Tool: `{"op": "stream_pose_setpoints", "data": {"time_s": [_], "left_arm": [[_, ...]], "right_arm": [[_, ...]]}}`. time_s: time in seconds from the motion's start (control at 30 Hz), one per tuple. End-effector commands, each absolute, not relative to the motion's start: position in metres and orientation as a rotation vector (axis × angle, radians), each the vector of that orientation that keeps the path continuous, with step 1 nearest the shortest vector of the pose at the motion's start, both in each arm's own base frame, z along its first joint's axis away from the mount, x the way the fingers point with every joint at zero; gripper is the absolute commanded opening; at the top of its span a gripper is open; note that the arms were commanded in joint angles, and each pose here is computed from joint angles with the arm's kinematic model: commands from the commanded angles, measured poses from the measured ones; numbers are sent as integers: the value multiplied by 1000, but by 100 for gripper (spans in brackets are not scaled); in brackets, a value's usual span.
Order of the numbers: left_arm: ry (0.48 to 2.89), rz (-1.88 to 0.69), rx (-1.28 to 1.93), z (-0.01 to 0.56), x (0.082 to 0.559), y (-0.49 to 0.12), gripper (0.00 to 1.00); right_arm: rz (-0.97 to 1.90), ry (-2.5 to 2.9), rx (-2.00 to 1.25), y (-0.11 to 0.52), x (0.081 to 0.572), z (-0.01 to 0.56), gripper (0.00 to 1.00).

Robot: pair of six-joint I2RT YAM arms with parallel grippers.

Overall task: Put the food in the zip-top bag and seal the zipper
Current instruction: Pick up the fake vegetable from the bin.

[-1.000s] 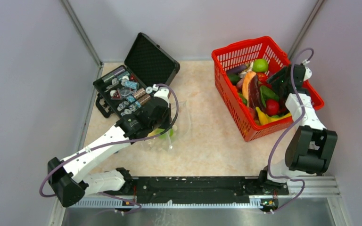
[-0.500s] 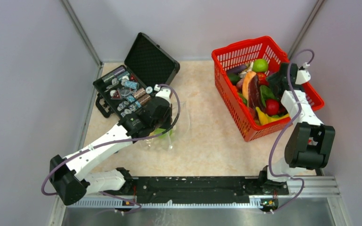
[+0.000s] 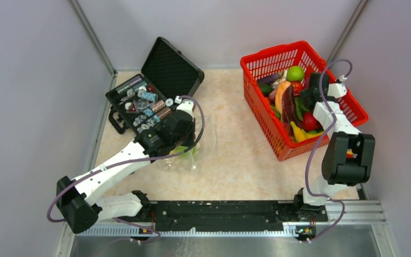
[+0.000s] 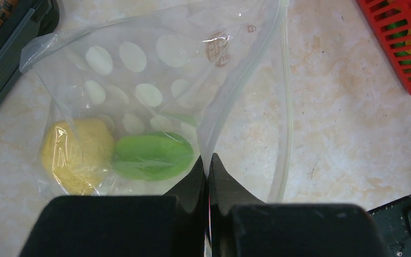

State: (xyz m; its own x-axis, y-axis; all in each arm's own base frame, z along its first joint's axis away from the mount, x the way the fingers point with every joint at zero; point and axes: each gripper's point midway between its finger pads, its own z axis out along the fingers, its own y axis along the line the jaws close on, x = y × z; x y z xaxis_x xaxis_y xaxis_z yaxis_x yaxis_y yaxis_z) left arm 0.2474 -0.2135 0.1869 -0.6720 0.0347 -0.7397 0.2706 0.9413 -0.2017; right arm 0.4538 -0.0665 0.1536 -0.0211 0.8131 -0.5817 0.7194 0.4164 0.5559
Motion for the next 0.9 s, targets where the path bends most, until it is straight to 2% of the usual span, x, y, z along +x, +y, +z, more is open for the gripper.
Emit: {"op": "stream_pose_setpoints", "data": {"time_s": [0.0, 0.07, 0.2, 0.43, 0.7, 0.77, 0.87], "left_arm": [[2245, -388, 187, 197, 253, -213, 0], [2248, -387, 186, 197, 253, -213, 0], [2251, -387, 181, 196, 251, -211, 0], [2254, -405, 181, 197, 249, -213, 0], [2251, -430, 180, 199, 246, -214, 0], [2250, -431, 176, 198, 246, -213, 0], [2248, -435, 174, 199, 246, -213, 0]], "right_arm": [[206, 1673, 1290, -65, 477, 178, 15], [229, 1654, 1269, -64, 475, 189, 7], [305, 1592, 1169, -57, 465, 229, 0], [451, 1496, 960, -35, 432, 300, 0], [563, 1495, 799, -15, 407, 328, 0], [614, 1460, 648, 1, 398, 346, 0], [751, 1408, 245, 49, 373, 376, 0]]}}
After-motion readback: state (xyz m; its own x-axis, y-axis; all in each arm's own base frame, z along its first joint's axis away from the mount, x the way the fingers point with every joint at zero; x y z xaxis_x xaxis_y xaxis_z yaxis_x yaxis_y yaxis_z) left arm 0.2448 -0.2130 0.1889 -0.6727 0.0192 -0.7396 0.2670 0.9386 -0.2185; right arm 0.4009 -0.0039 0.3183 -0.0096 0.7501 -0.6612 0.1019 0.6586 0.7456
